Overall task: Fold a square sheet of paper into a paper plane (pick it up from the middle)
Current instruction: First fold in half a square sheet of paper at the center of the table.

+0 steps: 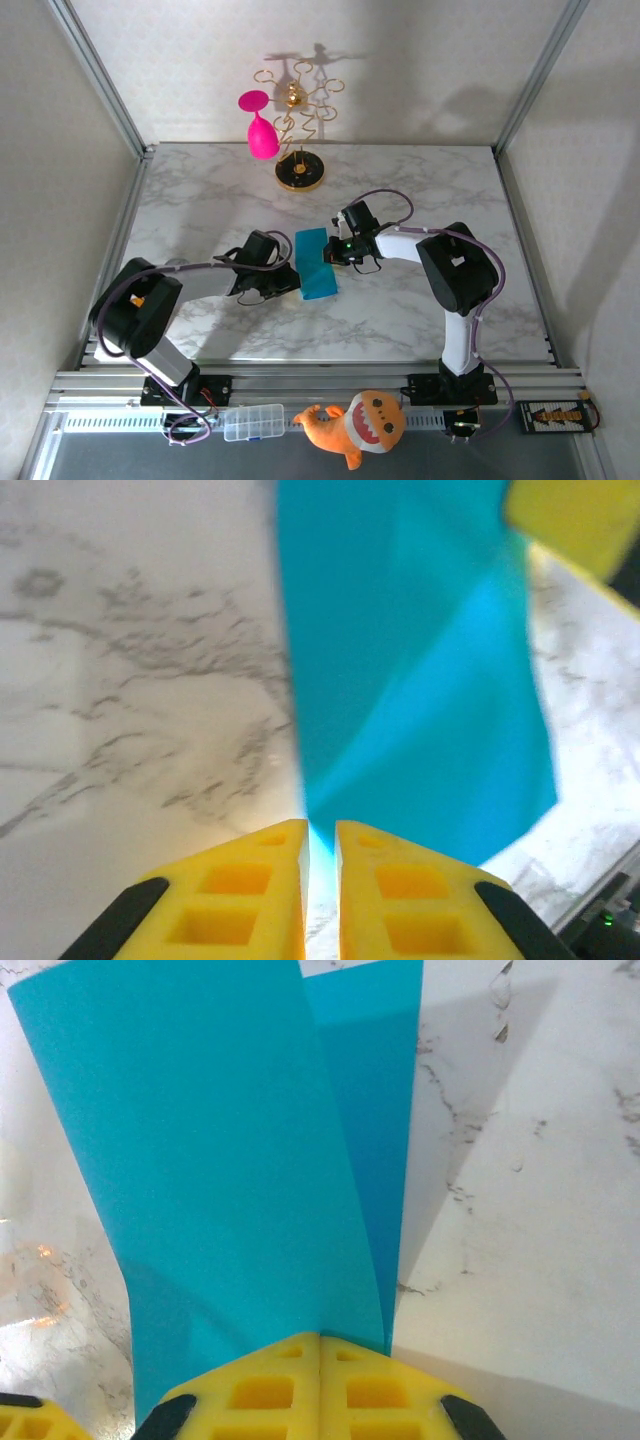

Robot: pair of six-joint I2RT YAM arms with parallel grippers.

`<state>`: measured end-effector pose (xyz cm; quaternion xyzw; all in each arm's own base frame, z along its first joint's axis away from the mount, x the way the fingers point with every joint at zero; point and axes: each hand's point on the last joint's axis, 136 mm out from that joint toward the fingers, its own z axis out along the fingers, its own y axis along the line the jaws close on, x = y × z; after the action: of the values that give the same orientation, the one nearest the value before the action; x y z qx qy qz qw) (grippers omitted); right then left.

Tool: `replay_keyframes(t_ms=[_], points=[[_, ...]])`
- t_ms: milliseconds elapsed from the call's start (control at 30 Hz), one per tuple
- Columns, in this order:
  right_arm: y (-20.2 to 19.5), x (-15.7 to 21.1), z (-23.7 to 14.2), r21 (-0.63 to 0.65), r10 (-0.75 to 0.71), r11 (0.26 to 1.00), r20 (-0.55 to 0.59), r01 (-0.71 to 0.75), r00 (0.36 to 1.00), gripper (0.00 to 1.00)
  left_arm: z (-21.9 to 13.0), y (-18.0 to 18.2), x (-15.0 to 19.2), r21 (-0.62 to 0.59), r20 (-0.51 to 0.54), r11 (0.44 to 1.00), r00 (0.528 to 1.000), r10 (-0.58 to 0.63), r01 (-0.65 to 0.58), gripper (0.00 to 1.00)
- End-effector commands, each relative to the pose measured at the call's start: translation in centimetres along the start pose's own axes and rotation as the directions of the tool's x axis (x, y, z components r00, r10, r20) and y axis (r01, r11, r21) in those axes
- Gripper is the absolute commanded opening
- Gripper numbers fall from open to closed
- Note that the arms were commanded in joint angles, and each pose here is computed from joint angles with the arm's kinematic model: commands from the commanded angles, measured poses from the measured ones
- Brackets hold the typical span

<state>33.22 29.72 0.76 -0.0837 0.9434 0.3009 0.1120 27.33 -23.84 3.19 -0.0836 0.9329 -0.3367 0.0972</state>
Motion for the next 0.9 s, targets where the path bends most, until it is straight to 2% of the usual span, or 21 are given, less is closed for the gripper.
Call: replay_keyframes(t_ms=[0, 133, 333, 600, 867], points=[[-11.7, 8.1, 1.0, 0.405, 0.177, 0.91, -0.177, -0.092, 0.968, 0.0, -0.7, -4.4, -1.9, 0.147, 0.04, 0.989, 0.999, 0.007, -0.013, 0.16], [-11.7, 8.1, 1.1, 0.406, 0.18, 0.909, -0.178, -0.094, 0.967, 0.0, 1.2, -5.3, -2.6, 0.144, 0.037, 0.99, 0.999, -0.001, -0.004, 0.16], [-11.9, 8.3, 1.2, 0.409, 0.185, 0.908, -0.183, -0.096, 0.966, 0.0, 3.9, -3.5, -0.6, 0.073, -0.035, 0.997, 0.999, -0.013, 0.016, 0.15], [-11.9, 8.3, 1.4, 0.41, 0.188, 0.907, -0.186, -0.098, 0.964, 0.0, 3.9, 1.3, 2.6, -0.044, -0.084, 0.999, 0.996, -0.031, 0.027, 0.14], [-12.2, 8.3, 1.5, 0.418, 0.187, 0.904, -0.183, -0.096, 0.965, 0.0, 2.1, 5.9, 7.0, -0.143, -0.142, 0.987, 0.986, -0.091, 0.071, 0.14]])
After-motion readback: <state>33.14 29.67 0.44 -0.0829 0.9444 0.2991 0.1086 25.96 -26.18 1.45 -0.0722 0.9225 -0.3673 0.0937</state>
